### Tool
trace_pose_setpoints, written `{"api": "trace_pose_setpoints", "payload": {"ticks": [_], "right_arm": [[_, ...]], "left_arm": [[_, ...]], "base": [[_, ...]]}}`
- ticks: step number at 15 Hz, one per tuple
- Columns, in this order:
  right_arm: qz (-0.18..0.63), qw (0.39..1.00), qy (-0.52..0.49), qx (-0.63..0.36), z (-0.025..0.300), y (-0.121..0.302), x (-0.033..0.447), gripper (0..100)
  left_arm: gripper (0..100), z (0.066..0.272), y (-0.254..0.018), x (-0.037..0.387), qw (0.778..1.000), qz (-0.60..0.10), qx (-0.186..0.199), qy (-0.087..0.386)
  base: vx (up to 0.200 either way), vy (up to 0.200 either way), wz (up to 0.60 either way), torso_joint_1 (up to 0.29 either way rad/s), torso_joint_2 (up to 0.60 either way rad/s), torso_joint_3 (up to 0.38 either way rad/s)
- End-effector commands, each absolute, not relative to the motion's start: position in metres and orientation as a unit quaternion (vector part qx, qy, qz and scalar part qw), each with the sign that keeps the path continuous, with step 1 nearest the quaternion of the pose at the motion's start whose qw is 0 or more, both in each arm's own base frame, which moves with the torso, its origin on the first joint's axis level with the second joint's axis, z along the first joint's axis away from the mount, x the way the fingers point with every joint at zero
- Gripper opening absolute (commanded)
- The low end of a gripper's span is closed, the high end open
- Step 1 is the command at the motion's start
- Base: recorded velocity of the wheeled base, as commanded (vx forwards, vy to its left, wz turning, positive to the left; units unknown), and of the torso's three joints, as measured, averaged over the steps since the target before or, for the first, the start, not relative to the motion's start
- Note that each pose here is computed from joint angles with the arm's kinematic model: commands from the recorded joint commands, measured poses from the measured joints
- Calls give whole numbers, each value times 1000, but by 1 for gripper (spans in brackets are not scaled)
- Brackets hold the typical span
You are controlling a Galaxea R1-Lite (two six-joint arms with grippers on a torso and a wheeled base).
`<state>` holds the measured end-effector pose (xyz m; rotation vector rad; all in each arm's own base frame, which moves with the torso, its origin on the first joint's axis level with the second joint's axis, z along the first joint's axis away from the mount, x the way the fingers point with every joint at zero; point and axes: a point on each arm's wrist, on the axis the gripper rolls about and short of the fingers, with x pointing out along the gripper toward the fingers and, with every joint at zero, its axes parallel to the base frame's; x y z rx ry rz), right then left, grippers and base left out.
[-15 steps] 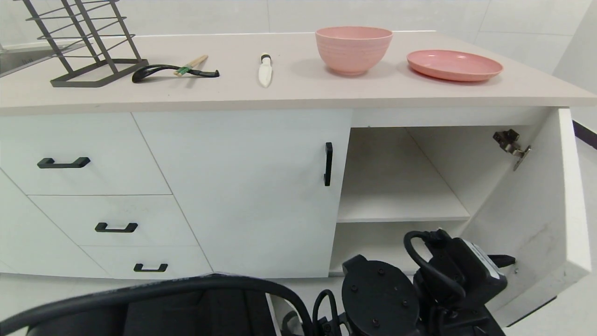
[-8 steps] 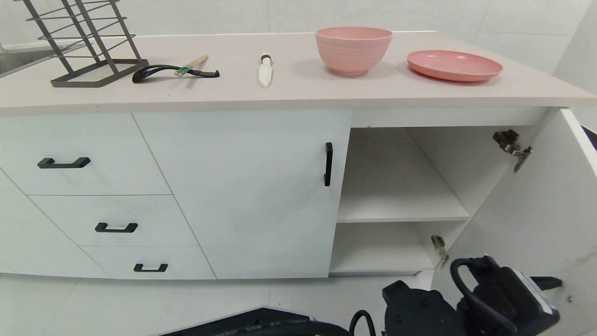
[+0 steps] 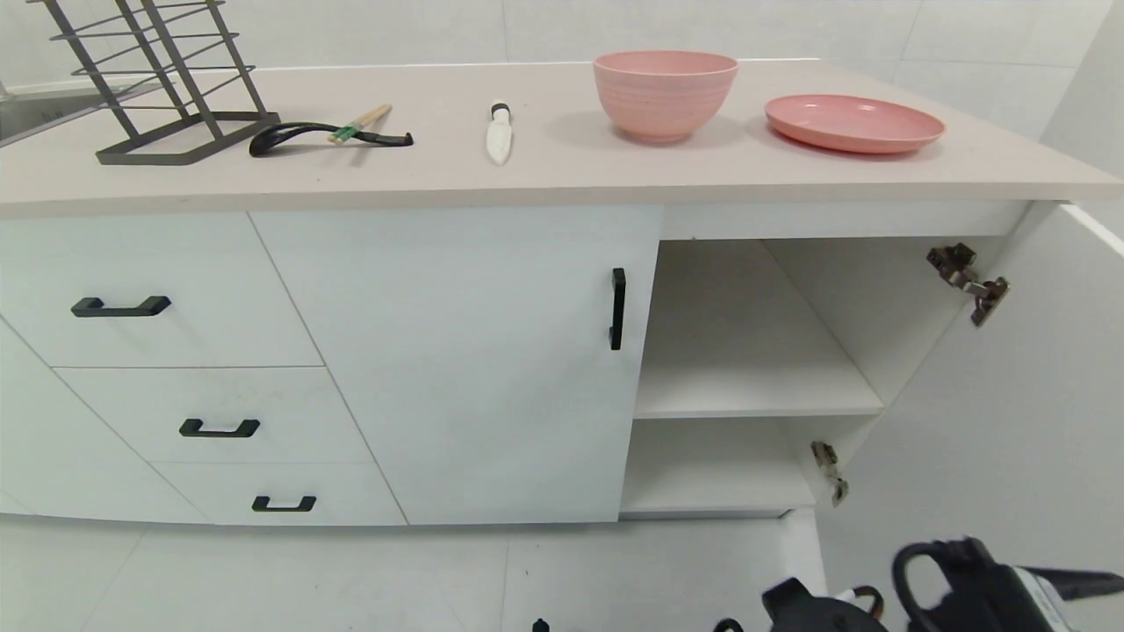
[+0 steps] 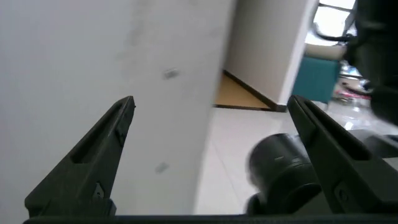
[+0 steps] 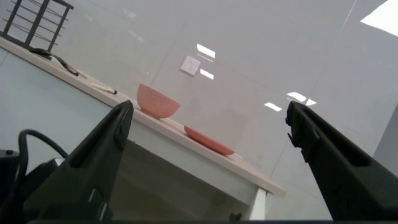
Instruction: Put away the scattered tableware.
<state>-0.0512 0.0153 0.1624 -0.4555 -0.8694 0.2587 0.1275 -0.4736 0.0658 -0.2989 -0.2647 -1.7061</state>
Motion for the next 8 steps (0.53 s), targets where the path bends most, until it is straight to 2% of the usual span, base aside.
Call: {"api": "trace_pose_setpoints", "payload": {"ticks": [1, 3, 7, 8], "right_arm": [[124, 875, -414, -218, 163, 15, -51, 100], [126, 878, -408, -216, 162, 15, -49, 100], [134, 895, -372, -205, 156, 15, -44, 100], [137, 907, -347, -197, 152, 14, -40, 100]], "left_arm": [[100, 61, -461, 148, 657, -733, -129, -117], [100, 66, -432, 161, 681, -719, -113, -84], [100, 80, -358, 202, 746, -659, -83, -41], [100, 83, -324, 207, 768, -637, -66, -20]], "base": [[0, 0, 0, 0, 0, 0], [0, 0, 0, 0, 0, 0], [0, 0, 0, 0, 0, 0], [0, 0, 0, 0, 0, 0]]}}
